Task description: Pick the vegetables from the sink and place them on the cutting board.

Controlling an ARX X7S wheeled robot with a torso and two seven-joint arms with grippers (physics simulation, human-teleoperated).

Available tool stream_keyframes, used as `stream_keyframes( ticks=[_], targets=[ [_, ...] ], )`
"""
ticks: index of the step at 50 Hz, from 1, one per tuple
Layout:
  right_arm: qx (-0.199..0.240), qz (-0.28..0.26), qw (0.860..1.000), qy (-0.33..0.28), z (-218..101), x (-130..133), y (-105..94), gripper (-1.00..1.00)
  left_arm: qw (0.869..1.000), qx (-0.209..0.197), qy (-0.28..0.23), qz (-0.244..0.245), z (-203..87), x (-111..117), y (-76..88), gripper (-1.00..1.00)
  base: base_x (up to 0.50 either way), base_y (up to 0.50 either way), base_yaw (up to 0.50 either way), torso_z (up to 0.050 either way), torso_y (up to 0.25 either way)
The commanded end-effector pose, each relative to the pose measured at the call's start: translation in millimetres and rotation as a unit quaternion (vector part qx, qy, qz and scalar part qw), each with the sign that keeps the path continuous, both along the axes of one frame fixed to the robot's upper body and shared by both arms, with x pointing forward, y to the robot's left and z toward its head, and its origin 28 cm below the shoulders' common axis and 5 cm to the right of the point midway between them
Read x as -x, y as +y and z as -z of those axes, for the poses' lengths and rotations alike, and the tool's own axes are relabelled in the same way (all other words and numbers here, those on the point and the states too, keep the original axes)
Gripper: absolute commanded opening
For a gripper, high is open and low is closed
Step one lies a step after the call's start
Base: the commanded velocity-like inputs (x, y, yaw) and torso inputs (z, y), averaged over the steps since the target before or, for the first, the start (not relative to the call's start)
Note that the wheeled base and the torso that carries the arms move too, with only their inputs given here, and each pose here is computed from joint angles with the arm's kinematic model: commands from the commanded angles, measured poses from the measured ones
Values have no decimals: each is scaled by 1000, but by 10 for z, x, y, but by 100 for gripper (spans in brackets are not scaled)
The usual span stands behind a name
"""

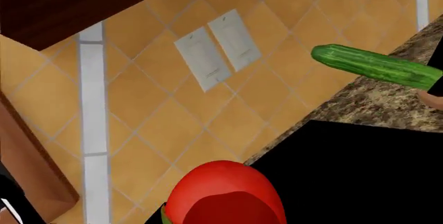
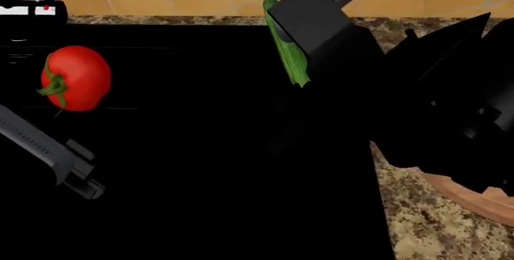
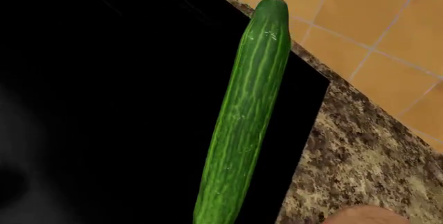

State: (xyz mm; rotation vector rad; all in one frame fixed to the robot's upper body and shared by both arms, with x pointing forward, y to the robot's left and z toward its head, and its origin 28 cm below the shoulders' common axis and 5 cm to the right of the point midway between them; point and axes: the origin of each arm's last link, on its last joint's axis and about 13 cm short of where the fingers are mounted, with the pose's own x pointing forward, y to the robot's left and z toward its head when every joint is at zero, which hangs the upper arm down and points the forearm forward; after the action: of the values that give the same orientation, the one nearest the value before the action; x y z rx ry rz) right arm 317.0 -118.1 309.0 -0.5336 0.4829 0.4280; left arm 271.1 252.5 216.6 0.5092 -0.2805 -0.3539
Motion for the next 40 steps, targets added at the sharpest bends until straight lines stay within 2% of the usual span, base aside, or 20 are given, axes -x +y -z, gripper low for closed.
stream_keyframes(
  ticks=[1,13,40],
  targets=[
    [1,18,1000,-11,-45,112,-85,-100,1000,15,8,3,-10,-4,-70,-100,0,-500,0,0,0],
    [8,21,1000,-10,-53,248,-107,-100,1000,19,8,12,-32,16,-112,-100,0,-500,0,0,0],
    [-12,46,999,-24,-55,359,-215,-100,999,18,8,27,-65,-10,-211,-100,0,-500,0,0,0]
  ],
)
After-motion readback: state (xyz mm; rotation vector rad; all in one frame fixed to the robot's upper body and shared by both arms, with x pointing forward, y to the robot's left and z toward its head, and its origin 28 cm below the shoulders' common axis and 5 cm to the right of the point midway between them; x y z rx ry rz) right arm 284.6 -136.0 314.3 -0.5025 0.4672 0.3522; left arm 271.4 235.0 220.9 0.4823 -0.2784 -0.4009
